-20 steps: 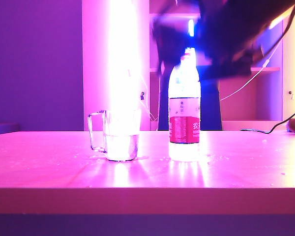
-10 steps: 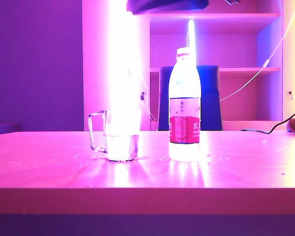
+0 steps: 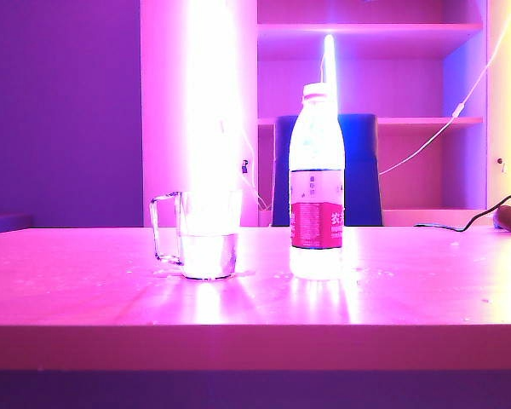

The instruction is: Pick up the mineral water bottle on the table and pour water into the mug until it's half full.

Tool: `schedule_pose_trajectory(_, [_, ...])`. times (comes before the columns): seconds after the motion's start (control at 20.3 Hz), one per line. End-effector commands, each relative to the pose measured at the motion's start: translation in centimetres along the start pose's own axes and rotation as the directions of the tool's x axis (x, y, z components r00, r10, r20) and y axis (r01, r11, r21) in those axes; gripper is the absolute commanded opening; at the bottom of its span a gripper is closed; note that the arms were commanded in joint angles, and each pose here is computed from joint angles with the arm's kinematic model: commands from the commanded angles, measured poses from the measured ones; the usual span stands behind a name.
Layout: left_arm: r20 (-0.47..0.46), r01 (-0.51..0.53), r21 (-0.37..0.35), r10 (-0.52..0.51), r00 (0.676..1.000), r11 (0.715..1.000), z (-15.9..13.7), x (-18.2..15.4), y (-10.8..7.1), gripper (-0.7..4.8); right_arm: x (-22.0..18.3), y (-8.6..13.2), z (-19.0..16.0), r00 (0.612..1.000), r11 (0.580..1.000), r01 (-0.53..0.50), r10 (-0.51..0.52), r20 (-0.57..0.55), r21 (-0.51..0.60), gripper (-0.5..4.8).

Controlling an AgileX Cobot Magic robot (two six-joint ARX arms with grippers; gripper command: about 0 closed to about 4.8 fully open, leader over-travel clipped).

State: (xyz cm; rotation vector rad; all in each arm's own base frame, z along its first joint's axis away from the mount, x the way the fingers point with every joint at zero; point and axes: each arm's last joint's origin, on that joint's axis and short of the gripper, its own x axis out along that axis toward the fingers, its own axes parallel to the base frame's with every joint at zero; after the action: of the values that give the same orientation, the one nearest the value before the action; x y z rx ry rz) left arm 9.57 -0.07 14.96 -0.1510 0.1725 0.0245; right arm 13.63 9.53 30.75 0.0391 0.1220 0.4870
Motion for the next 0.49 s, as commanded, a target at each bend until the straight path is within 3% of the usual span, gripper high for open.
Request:
schedule_pose_trajectory(0.05, [0.002,0.004,-0.002,-0.004,1.000,1.000,0.0,0.0,0.0,-0.02,-5.1,-3.5,0.9,0.974,0.977,0.200,-0.190,0.120,-0.079,0.53])
schedule_pose_trajectory(0.1, [0.002,0.004,-0.002,-0.004,1.000,1.000,0.0,0.0,0.0,-0.02,-6.6,-4.1,0.9,0.948,0.954,0.288,-0.272,0.167,-0.081,0.53])
schedule_pose_trajectory(0.15, [0.002,0.003,-0.003,-0.003,1.000,1.000,0.0,0.0,0.0,-0.02,-9.0,-4.5,0.4,0.892,0.912,0.406,-0.381,0.244,-0.057,0.53])
schedule_pose_trajectory(0.25, [0.002,0.004,-0.003,-0.004,1.000,1.000,0.0,0.0,0.0,-0.02,-10.5,-4.6,-1.5,0.848,0.883,0.468,-0.436,0.303,-0.040,0.53])
schedule_pose_trajectory(0.34, [0.001,0.004,-0.002,-0.004,1.000,1.000,0.0,0.0,0.0,-0.02,-10.3,-4.9,-4.7,0.835,0.870,0.492,-0.461,0.299,-0.032,0.53])
schedule_pose_trajectory(0.49, [0.001,0.004,-0.002,-0.004,1.000,1.000,0.0,0.0,0.0,-0.02,-8.2,-5.9,-9.3,0.862,0.883,0.469,-0.454,0.223,-0.015,0.53])
